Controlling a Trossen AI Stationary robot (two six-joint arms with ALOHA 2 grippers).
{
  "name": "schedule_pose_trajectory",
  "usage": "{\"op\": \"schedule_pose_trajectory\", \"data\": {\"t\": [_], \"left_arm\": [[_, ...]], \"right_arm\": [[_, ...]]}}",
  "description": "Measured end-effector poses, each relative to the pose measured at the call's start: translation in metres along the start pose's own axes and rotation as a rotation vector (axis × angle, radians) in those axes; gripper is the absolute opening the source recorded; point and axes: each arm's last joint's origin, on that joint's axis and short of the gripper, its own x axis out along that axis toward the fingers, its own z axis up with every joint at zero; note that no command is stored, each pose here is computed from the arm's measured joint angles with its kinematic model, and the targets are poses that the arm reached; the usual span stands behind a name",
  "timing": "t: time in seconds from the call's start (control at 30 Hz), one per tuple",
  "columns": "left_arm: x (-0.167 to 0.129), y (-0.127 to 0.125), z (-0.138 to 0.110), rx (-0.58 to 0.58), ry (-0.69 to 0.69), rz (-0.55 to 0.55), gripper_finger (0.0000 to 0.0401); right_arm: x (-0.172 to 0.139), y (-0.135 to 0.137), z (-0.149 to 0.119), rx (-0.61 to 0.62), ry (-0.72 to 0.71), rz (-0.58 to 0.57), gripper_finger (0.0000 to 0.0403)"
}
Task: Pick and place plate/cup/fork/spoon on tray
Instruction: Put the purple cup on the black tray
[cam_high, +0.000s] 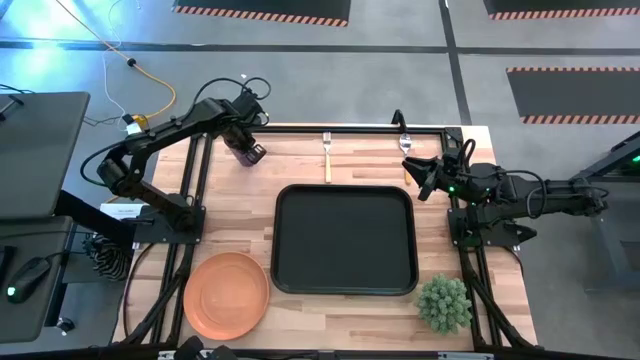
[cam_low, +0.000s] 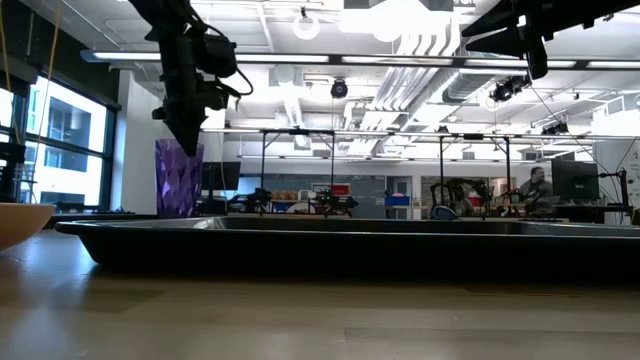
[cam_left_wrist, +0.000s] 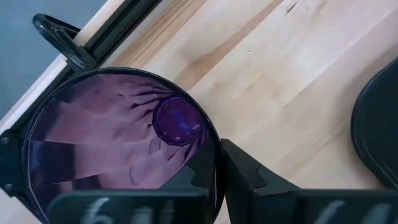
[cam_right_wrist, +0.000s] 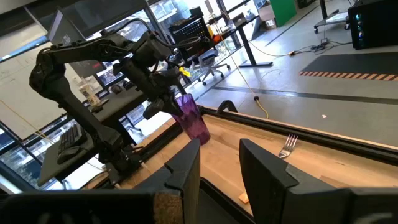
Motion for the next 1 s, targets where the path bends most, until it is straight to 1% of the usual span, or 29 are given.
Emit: {"op": "schedule_pose_trajectory", "data": {"t": [0.2, 0.4, 0.67, 0.87, 1.0], "left_arm": [[-0.004, -0.007, -0.002, 0.035, 0.000, -0.004, 0.0005], [-0.019, -0.016, -0.006, 0.074, -0.015, -0.005, 0.0005], [-0.067, -0.035, 0.003, 0.153, -0.105, -0.033, 0.0005], [-0.106, -0.056, 0.007, 0.233, -0.217, -0.077, 0.0005], [-0.126, -0.072, 0.006, 0.293, -0.279, -0.113, 0.0005]], "right_arm": [[0.000, 0.000, 0.000, 0.000, 0.000, 0.000, 0.0103], [0.000, 0.000, 0.000, -0.006, 0.000, 0.000, 0.0103], [0.000, 0.000, 0.000, -0.007, 0.000, 0.000, 0.0103], [0.000, 0.000, 0.000, -0.007, 0.000, 0.000, 0.0103], [0.000, 0.000, 0.000, -0.007, 0.000, 0.000, 0.0103]]}}
